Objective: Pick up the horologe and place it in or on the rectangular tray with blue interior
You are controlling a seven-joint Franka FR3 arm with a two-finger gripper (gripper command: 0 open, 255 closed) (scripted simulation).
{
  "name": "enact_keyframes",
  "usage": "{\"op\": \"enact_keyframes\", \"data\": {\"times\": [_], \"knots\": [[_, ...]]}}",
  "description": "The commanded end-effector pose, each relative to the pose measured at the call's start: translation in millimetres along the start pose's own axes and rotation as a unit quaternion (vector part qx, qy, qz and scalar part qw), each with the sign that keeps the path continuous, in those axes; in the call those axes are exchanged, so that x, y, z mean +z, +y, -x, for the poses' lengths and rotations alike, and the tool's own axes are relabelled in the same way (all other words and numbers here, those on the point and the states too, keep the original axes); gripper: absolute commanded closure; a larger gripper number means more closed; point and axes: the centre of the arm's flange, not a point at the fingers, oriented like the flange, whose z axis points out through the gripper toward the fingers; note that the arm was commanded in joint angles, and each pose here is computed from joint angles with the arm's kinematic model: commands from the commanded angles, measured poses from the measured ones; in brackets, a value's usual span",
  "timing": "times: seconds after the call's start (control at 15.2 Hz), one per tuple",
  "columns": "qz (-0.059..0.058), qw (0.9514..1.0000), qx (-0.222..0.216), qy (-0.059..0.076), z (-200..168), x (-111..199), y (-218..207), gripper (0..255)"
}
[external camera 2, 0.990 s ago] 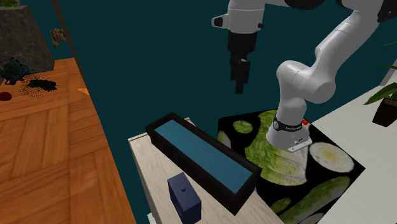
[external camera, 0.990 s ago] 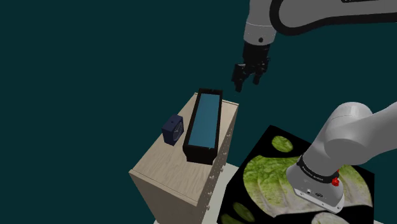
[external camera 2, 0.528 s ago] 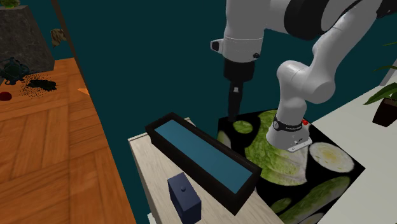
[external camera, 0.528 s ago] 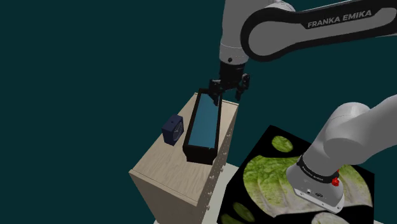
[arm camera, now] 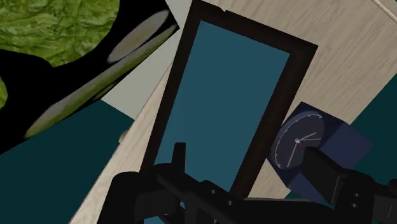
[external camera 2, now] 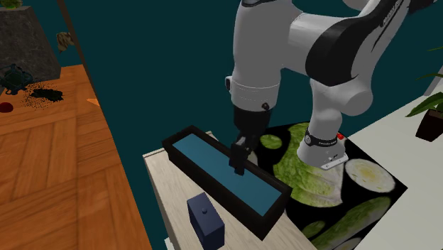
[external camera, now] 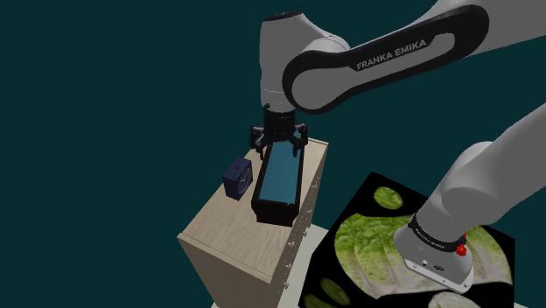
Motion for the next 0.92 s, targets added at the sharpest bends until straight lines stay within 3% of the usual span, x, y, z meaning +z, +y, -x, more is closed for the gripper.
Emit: {"op": "enact_keyframes", "data": {"times": [0.0, 0.26, 0.59, 0.86], "knots": [[-0.001, 0.9994, 0.035, 0.0, -3, 14, -26, 0], [-0.002, 0.995, 0.1, 0.002, -14, 38, -72, 0], [-0.002, 0.9838, 0.179, 0.004, -36, 69, -125, 0], [-0.002, 0.9827, 0.185, 0.004, -38, 88, -129, 0]]}}
